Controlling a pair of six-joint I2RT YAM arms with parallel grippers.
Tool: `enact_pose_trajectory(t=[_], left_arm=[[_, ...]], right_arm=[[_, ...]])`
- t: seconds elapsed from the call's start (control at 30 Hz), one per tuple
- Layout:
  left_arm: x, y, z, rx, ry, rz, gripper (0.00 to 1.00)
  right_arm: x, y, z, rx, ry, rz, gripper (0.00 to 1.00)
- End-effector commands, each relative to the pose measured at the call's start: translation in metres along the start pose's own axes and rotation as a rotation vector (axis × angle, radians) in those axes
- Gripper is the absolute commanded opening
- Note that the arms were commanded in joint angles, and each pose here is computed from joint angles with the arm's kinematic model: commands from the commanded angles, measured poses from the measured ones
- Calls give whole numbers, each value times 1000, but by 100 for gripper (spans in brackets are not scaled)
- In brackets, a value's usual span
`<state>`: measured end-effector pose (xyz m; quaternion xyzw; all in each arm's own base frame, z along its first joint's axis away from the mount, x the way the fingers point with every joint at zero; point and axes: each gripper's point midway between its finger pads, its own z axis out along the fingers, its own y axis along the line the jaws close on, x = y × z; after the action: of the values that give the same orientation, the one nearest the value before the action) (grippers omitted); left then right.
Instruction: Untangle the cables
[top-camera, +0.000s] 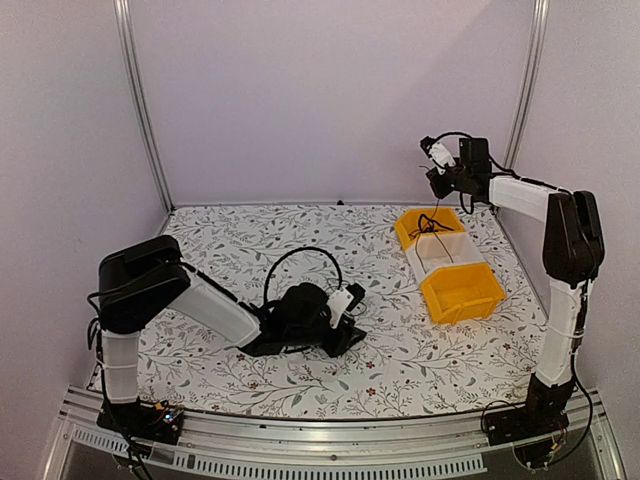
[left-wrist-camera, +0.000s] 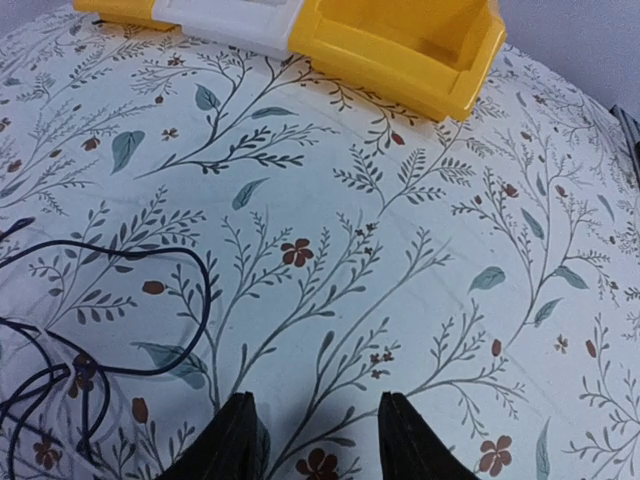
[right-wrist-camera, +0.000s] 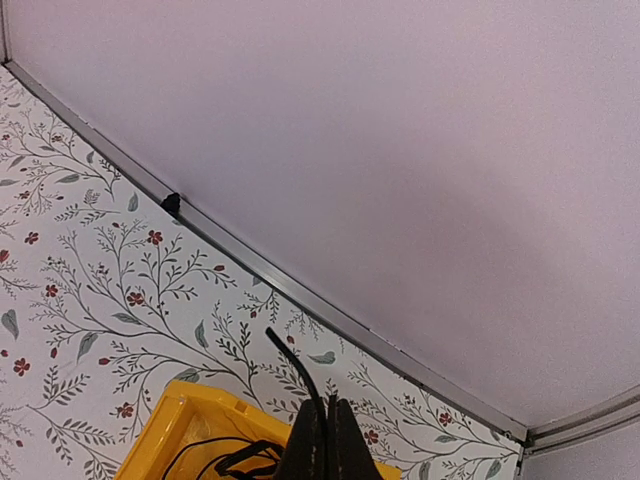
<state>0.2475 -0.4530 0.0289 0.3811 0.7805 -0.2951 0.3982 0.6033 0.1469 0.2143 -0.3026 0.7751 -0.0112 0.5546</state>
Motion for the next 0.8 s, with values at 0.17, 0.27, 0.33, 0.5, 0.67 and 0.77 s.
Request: enact_pose_trajectory(t=[0.17,0.27,0.33,0.5,0.67,0.77], left_arm=[[-19,-17,-6,24,-42,34,41],[-18,-18,-6,21,-39,37,41],[-18,-18,-6,19,-38,38,41],[-18,-20,-4,19,-37,46,41],[-18,-21,0,18,-27,53,41],[-16,-21,1,16,-22,54,41]], right_arm=[[39,21,-5,-101,196,122,0],[58,26,2,-126,265,148,0],[69,27,8,-132,302,161,2],[90,28,22,-165,394,205,3],[116,40,30,-207,466,237,0],[121,43,29,-216,483,240,0]])
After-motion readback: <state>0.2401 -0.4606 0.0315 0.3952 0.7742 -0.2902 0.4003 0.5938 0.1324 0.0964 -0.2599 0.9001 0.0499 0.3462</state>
